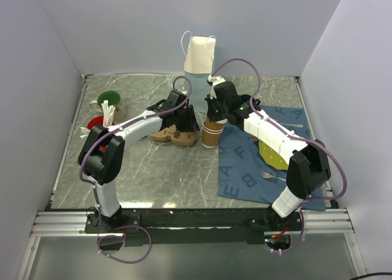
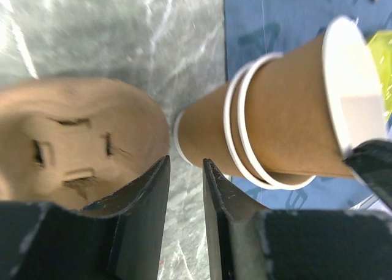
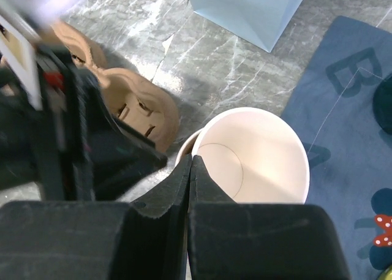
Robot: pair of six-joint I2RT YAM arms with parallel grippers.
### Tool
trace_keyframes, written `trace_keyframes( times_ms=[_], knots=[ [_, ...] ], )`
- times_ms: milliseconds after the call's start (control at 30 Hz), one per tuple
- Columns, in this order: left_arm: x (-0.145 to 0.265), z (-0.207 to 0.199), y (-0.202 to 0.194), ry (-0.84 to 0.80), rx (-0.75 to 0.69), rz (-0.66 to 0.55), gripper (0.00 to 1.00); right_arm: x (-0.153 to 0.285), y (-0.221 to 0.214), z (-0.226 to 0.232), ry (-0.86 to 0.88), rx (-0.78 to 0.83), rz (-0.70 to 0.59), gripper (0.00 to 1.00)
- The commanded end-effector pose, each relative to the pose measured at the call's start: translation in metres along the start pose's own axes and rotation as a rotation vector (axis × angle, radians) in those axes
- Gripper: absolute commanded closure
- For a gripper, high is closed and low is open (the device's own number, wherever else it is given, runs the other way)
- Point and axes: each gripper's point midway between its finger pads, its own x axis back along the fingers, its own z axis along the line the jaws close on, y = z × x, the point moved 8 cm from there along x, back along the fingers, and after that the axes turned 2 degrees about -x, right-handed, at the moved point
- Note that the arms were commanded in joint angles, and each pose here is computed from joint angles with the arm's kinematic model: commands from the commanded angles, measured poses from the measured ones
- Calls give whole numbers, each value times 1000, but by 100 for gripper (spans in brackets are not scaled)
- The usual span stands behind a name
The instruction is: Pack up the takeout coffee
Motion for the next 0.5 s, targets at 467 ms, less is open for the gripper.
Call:
trace_keyframes(
  times_ms=[467],
  knots=[
    [73, -21, 61, -47, -39, -217, 61, 40, 36, 8, 14, -7, -171, 100]
  ],
)
